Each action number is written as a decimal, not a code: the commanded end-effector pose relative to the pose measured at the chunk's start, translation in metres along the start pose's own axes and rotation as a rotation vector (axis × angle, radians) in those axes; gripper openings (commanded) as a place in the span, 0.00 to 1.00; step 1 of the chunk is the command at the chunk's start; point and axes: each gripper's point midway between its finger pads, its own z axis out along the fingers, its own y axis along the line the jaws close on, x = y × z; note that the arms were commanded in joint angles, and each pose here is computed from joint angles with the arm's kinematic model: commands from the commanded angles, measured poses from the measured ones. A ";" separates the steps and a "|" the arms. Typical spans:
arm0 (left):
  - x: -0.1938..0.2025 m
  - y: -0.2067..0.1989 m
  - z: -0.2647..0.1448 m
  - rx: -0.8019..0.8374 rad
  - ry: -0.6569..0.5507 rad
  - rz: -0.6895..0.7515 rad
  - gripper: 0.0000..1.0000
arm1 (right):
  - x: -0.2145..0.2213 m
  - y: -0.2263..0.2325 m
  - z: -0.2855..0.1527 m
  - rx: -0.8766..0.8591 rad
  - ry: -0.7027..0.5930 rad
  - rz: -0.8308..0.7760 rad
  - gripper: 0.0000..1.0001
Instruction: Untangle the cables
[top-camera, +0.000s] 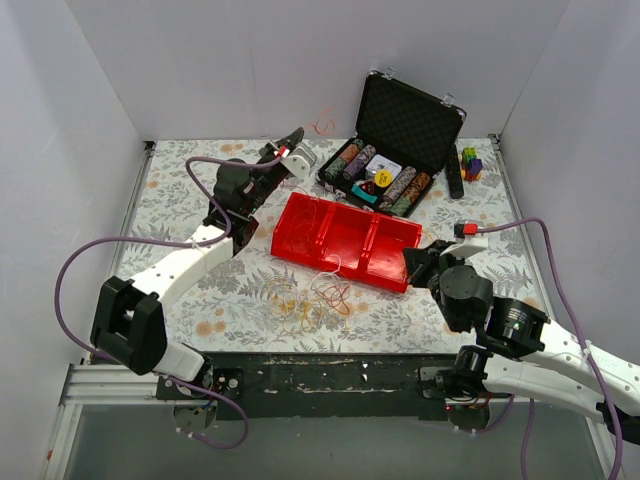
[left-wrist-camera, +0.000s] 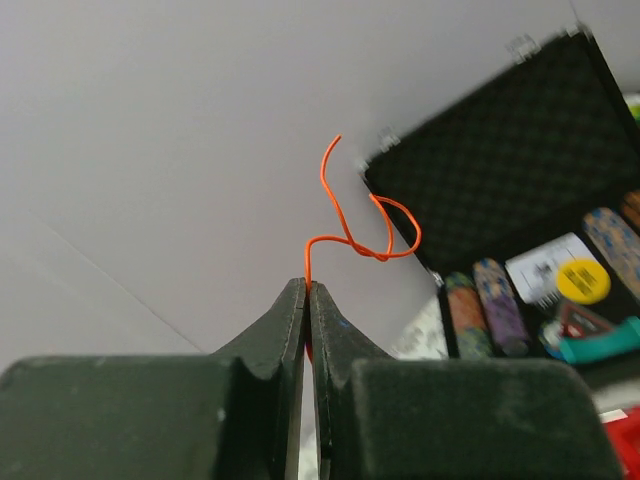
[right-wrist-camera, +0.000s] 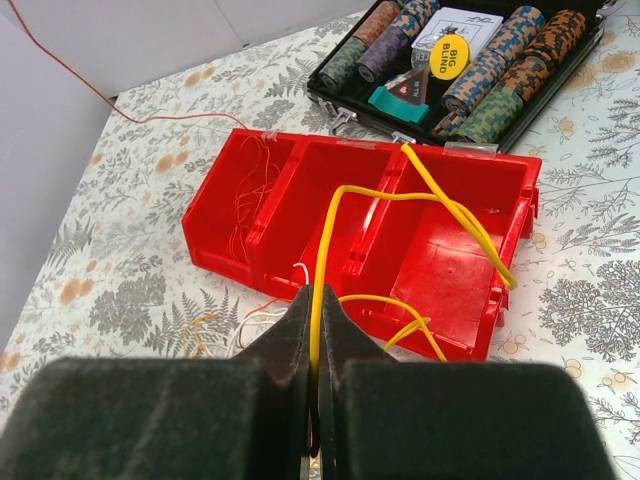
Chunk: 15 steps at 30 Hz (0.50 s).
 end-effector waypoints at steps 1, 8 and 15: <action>0.004 -0.008 -0.026 0.022 0.080 -0.105 0.00 | -0.007 0.002 0.000 -0.001 -0.023 0.038 0.01; 0.037 -0.043 -0.045 0.096 0.234 -0.286 0.00 | -0.008 0.004 0.000 -0.003 -0.024 0.036 0.01; 0.079 -0.096 -0.075 0.187 0.492 -0.542 0.00 | -0.014 0.004 -0.002 -0.002 -0.031 0.042 0.01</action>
